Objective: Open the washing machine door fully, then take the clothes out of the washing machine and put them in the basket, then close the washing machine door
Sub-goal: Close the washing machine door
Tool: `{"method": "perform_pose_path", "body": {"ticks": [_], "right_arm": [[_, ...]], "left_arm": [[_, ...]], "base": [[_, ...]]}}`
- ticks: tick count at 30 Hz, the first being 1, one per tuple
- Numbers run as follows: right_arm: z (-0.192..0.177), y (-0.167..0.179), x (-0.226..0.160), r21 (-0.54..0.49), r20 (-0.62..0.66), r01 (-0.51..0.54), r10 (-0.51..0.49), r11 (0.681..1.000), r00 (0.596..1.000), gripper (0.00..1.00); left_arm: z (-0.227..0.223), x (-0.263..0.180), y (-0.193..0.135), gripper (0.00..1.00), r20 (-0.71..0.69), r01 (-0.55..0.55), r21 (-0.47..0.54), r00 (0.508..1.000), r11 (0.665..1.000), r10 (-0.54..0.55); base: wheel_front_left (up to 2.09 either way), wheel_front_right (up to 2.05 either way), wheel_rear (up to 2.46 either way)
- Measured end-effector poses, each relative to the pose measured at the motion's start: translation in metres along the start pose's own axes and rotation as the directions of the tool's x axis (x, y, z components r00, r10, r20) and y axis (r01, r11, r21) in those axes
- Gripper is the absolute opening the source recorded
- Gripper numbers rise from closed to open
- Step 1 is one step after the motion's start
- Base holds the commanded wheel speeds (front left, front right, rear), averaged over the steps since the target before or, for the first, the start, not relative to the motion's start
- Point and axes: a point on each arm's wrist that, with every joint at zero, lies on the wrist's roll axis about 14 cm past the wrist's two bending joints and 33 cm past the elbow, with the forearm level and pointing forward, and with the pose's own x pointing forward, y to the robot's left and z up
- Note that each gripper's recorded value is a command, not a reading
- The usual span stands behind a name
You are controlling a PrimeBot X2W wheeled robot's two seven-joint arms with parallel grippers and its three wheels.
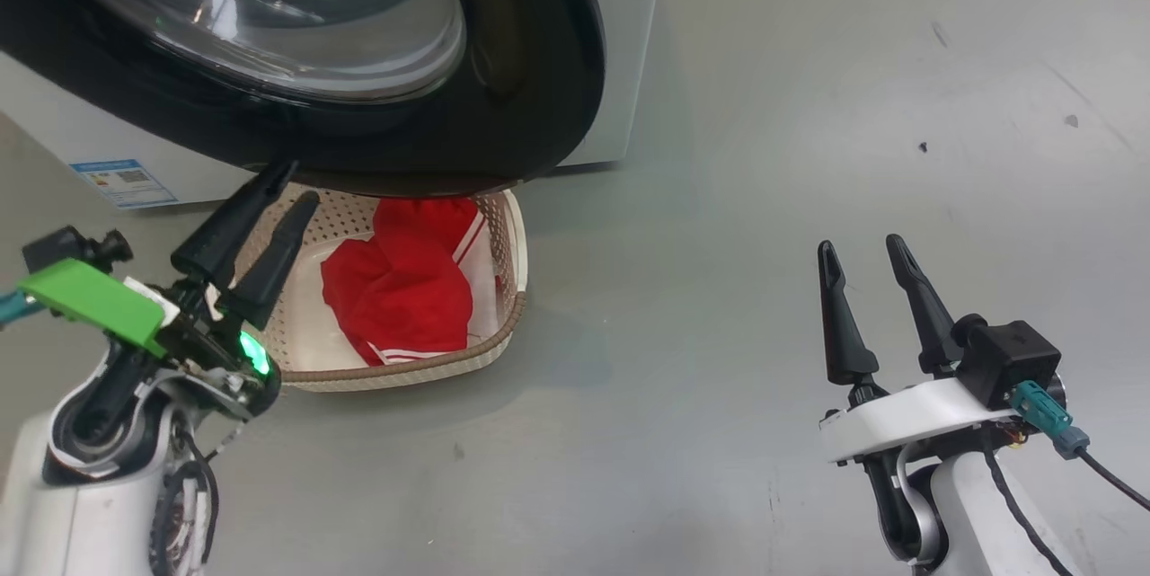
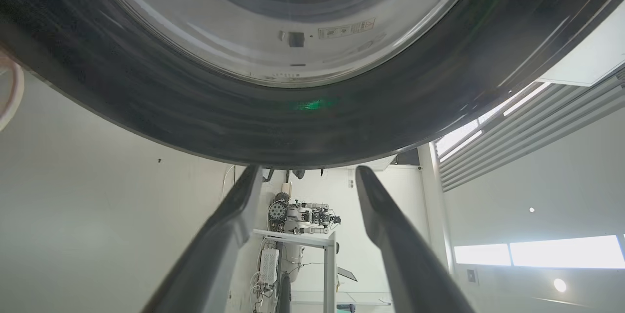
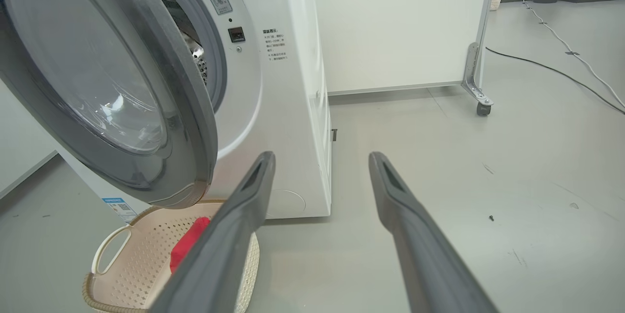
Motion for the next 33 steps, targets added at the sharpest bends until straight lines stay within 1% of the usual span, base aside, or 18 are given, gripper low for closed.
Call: {"method": "perform_pose_path", "body": {"ticks": [10,13,15,18,21,23,24,26,28,31,32,33], "right_arm": [[-0.008,0.023,-0.003,-0.002,-0.024,-0.073,0.073,0.997,0.997,1.0],[-0.009,0.03,-0.004,-0.003,-0.026,-0.092,0.092,0.996,0.995,1.0],[-0.009,0.034,-0.004,-0.009,-0.025,-0.107,0.107,0.994,0.994,1.0],[-0.011,0.037,-0.006,-0.008,-0.033,-0.119,0.119,0.993,0.992,1.0],[-0.011,0.042,-0.008,-0.013,-0.033,-0.135,0.134,0.991,0.99,1.0],[-0.01,0.046,-0.01,-0.017,-0.031,-0.149,0.148,0.989,0.988,1.0],[-0.01,0.047,-0.011,-0.026,-0.031,-0.156,0.155,0.987,0.987,1.0],[-0.008,0.049,-0.012,-0.032,-0.027,-0.166,0.165,0.986,0.986,1.0],[-0.007,0.053,-0.013,-0.034,-0.022,-0.176,0.175,0.984,0.984,1.0],[-0.006,0.057,-0.017,-0.035,-0.022,-0.188,0.187,0.982,0.982,1.0],[-0.007,0.058,-0.019,-0.035,-0.024,-0.193,0.192,0.981,0.981,1.0],[-0.007,0.059,-0.02,-0.034,-0.025,-0.198,0.198,0.98,0.98,1.0]], "left_arm": [[-0.003,-0.063,0.013,1.0,0.179,-0.041,-0.026,0.983,0.999,0.045],[-0.001,-0.08,0.008,1.0,0.243,-0.027,-0.026,0.969,0.999,0.033],[-0.001,-0.089,0.004,1.0,0.272,-0.021,-0.012,0.962,1.0,0.023],[0.001,-0.105,0.003,1.0,0.322,-0.047,0.023,0.946,0.999,0.037],[0.006,-0.123,0.0,1.0,0.391,-0.062,0.049,0.92,0.997,0.038],[0.011,-0.133,-0.004,1.0,0.443,-0.098,0.106,0.896,0.99,0.041],[0.014,-0.138,-0.006,1.0,0.467,-0.12,0.142,0.883,0.983,0.041],[0.015,-0.142,-0.009,1.0,0.493,-0.184,0.227,0.868,0.956,0.05],[0.016,-0.147,-0.018,1.0,0.525,-0.215,0.294,0.851,0.931,0.031],[0.015,-0.148,-0.037,1.0,0.544,-0.259,0.43,0.839,0.865,-0.02],[0.016,-0.149,-0.044,1.0,0.549,-0.28,0.479,0.835,0.832,-0.035],[0.016,-0.151,-0.051,1.0,0.553,-0.301,0.532,0.831,0.792,-0.055]], "base": [[0.0,0.0,0.0],[0.0,0.0,0.0],[0.0,0.0,0.0],[0.0,0.0,0.0],[0.0,0.0,0.0],[0.0,0.0,0.0],[0.0,0.0,0.0],[0.0,0.0,0.0],[0.0,0.0,0.0],[0.0,0.0,0.0],[0.0,0.0,0.0],[0.0,0.0,0.0]]}}
